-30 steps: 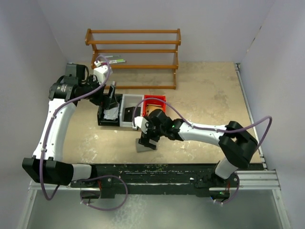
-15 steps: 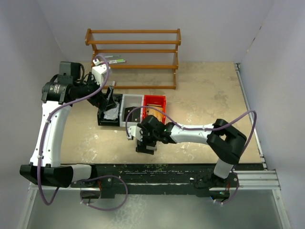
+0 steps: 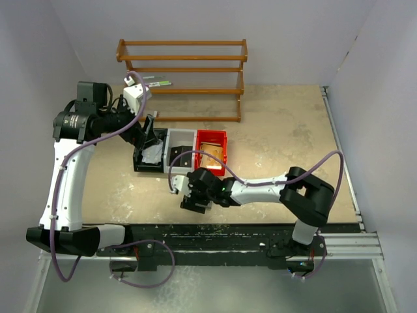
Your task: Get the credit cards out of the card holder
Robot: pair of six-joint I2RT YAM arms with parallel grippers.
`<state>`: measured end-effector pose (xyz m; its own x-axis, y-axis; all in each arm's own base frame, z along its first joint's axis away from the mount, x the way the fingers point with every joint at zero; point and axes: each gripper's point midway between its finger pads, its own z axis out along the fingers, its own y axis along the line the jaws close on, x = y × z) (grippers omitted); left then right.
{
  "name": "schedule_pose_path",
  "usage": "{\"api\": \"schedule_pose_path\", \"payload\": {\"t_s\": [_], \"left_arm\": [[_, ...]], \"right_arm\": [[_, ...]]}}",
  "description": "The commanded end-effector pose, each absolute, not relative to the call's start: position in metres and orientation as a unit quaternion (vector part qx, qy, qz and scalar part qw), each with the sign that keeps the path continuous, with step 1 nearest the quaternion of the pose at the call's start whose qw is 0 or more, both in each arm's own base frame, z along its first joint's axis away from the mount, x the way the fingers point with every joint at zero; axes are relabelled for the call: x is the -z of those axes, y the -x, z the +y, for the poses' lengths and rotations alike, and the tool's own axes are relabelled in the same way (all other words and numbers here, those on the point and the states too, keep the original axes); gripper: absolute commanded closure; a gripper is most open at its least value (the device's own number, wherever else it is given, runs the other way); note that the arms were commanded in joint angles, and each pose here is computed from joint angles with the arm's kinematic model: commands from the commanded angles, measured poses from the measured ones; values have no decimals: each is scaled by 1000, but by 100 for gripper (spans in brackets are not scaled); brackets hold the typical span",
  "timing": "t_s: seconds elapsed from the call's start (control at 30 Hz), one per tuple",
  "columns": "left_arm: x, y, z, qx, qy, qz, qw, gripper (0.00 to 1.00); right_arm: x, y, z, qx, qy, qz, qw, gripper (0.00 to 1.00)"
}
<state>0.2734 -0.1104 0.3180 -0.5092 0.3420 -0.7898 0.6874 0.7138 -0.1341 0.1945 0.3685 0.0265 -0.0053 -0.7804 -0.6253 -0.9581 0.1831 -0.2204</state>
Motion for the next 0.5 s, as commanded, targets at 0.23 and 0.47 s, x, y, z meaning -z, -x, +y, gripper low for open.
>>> {"api": "schedule_pose_path", "payload": {"t_s": [0.23, 0.47], "left_arm": [[-329, -264, -122, 262, -296, 823, 408, 1], [-313, -258, -130, 298, -268, 829, 391, 1]], "right_arm": [[-108, -205, 383, -209, 486, 697, 484, 25], [-168, -213, 385, -260, 405, 667, 569, 26]]}}
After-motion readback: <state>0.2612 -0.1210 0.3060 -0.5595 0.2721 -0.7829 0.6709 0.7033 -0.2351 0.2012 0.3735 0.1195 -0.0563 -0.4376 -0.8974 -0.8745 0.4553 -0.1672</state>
